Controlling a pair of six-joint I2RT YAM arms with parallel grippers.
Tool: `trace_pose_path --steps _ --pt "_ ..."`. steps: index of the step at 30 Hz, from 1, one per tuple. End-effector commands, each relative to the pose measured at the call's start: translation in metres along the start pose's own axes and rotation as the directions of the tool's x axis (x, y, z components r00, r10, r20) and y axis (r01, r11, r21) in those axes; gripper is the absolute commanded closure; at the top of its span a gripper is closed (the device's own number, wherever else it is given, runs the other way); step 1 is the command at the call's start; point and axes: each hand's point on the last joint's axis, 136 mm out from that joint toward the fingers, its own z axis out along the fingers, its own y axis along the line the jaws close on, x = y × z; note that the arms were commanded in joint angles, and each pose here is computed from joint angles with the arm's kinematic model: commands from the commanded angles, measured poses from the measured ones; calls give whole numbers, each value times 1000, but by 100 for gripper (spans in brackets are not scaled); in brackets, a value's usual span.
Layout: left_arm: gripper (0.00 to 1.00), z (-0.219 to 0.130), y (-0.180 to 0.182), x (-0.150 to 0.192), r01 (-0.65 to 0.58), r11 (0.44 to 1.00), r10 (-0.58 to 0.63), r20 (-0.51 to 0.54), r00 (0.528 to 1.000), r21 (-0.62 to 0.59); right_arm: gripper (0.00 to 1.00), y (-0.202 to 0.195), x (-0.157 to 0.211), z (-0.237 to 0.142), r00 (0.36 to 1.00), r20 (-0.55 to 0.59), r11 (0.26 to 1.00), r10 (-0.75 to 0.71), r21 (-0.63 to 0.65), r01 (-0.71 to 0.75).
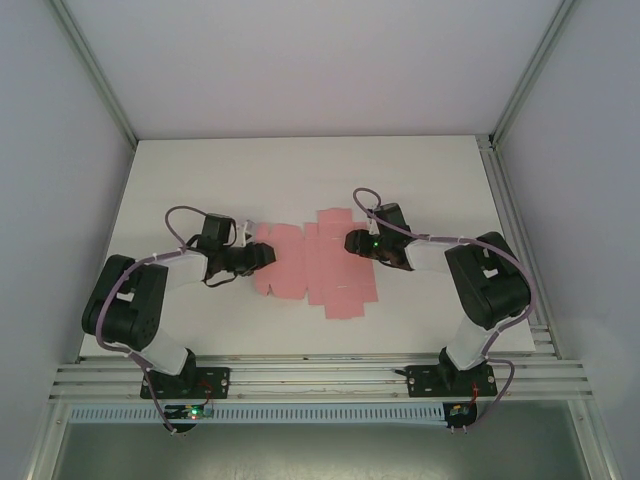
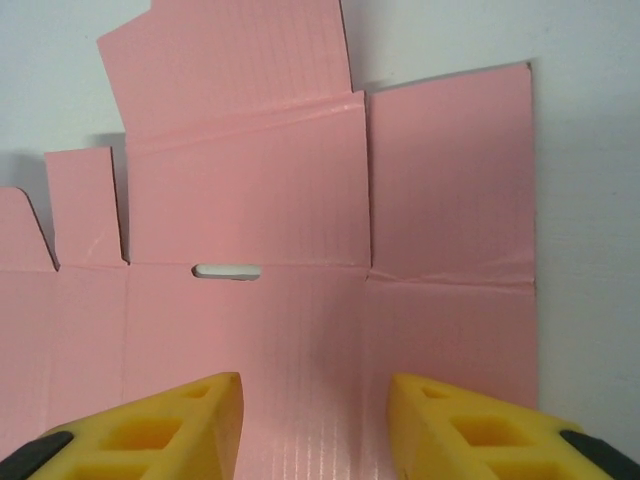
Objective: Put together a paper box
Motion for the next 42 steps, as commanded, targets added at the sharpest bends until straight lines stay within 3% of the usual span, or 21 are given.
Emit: trace_pose_path --steps 1,3,5,6,8,11,14,19,21,25,27,31,36,37,42 --pt "99 -5 -29 -14 -95 992 91 49 995 84 49 -22 32 -7 995 -95 998 21 60 -15" --pt "100 -16 -42 -20 -168 982 159 96 983 90 41 -7 14 -24 999 -40 999 -28 21 29" --pt "100 -29 -61 -23 -257 959 239 145 960 121 26 8 -5 -46 997 26 996 -78 -28 79" --pt "100 -38 -77 -22 -326 932 298 177 938 161 17 16 -14 -60 992 70 993 -100 -56 104" --pt "100 -55 -102 -18 -436 875 386 241 890 209 9 28 -27 -84 981 142 979 -135 -131 154" --pt "100 -83 -135 -6 -583 774 495 337 800 247 6 49 -33 -119 959 238 932 -157 -286 223" --pt "100 -111 -162 6 -670 694 537 432 725 262 5 68 -27 -150 925 322 839 -202 -430 333" --pt "100 -148 -198 38 -772 556 584 517 626 308 5 80 -17 -172 871 408 734 -275 -496 464" --pt "100 -155 -203 46 -798 538 601 540 589 272 6 86 -16 -180 854 437 699 -281 -517 495" --pt "100 -166 -201 46 -802 563 579 597 555 199 19 103 -2 -196 832 459 591 -311 -593 547" --pt "100 -172 -202 45 -798 573 558 624 546 186 32 108 4 -203 819 476 558 -322 -603 570" --pt "100 -171 -195 37 -762 627 524 635 567 163 49 124 13 -221 765 539 498 -352 -584 641" --pt "100 -168 -187 30 -731 667 499 644 580 142 69 128 12 -235 722 581 510 -376 -521 685" --pt "100 -168 -184 28 -723 678 492 649 581 132 78 128 13 -236 717 583 514 -381 -511 689" --pt "100 -165 -171 18 -666 738 450 662 600 102 100 133 18 -246 694 600 480 -398 -508 715"
